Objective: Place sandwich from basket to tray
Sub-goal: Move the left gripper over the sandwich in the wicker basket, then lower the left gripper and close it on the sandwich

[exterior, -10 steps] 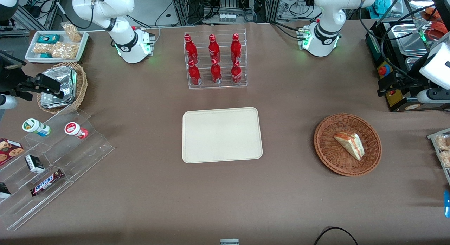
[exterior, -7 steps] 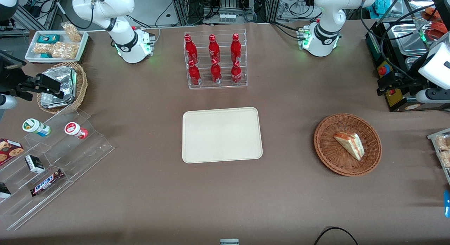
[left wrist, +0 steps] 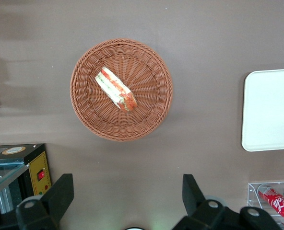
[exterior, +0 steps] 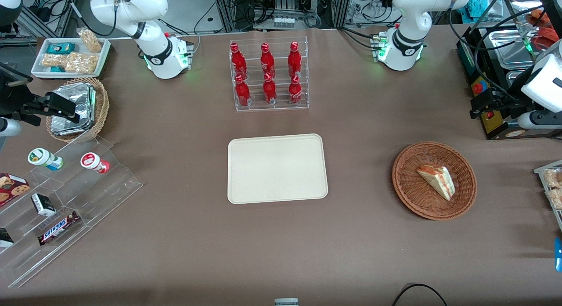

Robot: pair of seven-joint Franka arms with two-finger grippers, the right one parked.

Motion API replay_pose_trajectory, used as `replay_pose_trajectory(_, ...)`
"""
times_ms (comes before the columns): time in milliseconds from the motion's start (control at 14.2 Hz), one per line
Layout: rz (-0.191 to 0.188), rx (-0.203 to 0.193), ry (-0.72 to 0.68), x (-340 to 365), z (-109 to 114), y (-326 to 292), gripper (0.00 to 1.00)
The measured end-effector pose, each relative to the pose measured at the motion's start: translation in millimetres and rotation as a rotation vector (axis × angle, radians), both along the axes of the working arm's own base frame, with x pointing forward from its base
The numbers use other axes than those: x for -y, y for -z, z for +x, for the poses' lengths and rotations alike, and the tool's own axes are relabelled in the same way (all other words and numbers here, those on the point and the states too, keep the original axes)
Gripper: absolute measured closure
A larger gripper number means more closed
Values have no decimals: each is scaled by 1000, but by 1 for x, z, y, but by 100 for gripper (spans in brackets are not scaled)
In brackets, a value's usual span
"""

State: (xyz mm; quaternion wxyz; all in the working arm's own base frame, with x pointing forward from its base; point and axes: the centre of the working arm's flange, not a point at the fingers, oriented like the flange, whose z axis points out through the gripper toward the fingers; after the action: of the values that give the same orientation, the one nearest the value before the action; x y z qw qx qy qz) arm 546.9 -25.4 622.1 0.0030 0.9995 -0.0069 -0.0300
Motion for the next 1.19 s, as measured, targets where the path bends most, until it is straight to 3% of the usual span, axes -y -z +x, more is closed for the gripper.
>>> replay_pose_trajectory(421, 2, -38, -1, 0, 2, 16, 0)
replay_pose_trajectory(632, 4, -99, -9, -3, 5, 47, 0)
replay_pose_trajectory(842, 6, -147, -17, -7, 22, 101, 0)
replay_pose_trajectory(982, 7, -136, -31, -13, 34, 141, 0)
replay_pose_trajectory(1193, 8, -88, -63, -31, 40, 206, 0)
